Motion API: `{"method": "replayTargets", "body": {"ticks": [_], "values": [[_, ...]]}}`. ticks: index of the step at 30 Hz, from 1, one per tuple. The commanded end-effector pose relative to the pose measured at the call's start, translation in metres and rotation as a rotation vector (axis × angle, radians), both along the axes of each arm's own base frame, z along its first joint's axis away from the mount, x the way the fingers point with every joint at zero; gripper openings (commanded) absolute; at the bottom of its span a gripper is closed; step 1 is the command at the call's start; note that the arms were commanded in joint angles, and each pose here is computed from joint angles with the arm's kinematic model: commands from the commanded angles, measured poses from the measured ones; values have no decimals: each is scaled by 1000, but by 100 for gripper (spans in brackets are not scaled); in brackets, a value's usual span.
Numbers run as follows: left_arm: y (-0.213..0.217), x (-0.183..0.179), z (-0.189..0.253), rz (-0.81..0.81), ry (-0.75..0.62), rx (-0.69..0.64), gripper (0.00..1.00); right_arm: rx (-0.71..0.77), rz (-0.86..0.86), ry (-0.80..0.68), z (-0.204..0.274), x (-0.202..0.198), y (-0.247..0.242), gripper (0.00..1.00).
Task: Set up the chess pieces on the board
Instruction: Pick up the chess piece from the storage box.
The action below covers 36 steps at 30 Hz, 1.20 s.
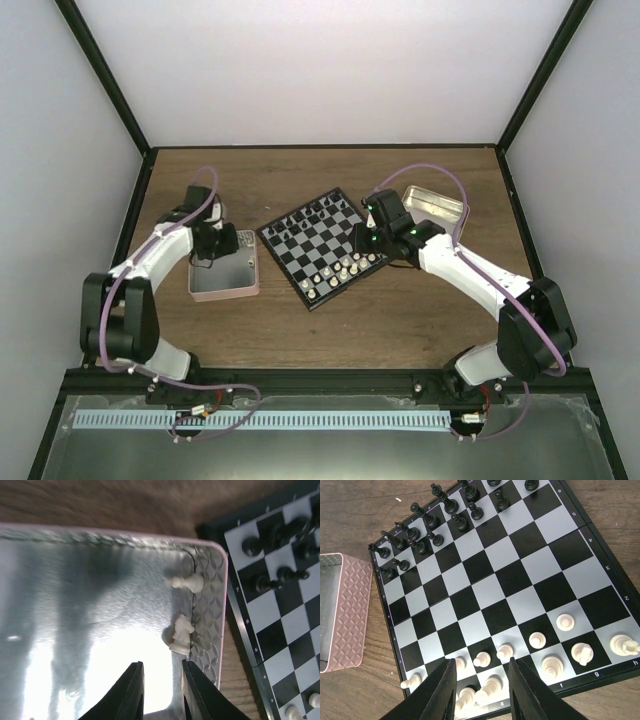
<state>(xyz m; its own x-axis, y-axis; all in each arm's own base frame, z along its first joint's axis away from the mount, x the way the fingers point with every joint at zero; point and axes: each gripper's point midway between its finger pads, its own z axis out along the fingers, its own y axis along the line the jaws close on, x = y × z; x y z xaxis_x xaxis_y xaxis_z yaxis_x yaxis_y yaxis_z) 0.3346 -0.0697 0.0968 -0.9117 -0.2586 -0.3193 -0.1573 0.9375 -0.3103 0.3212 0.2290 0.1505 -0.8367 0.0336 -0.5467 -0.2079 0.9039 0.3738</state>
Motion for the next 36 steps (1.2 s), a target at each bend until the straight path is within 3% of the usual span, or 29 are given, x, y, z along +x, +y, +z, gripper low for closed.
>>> {"method": "replayTargets", "body": {"ticks": [1, 26, 36], "values": [[-29, -3, -26, -83, 68, -80, 23, 21, -1, -25, 10, 2, 5, 30], [-38, -2, -78, -138, 177, -60, 26, 15, -15, -16, 8, 0, 2, 30], [-38, 5, -77, -181, 167, -40, 33, 18, -17, -20, 9, 1, 2, 30]]}}
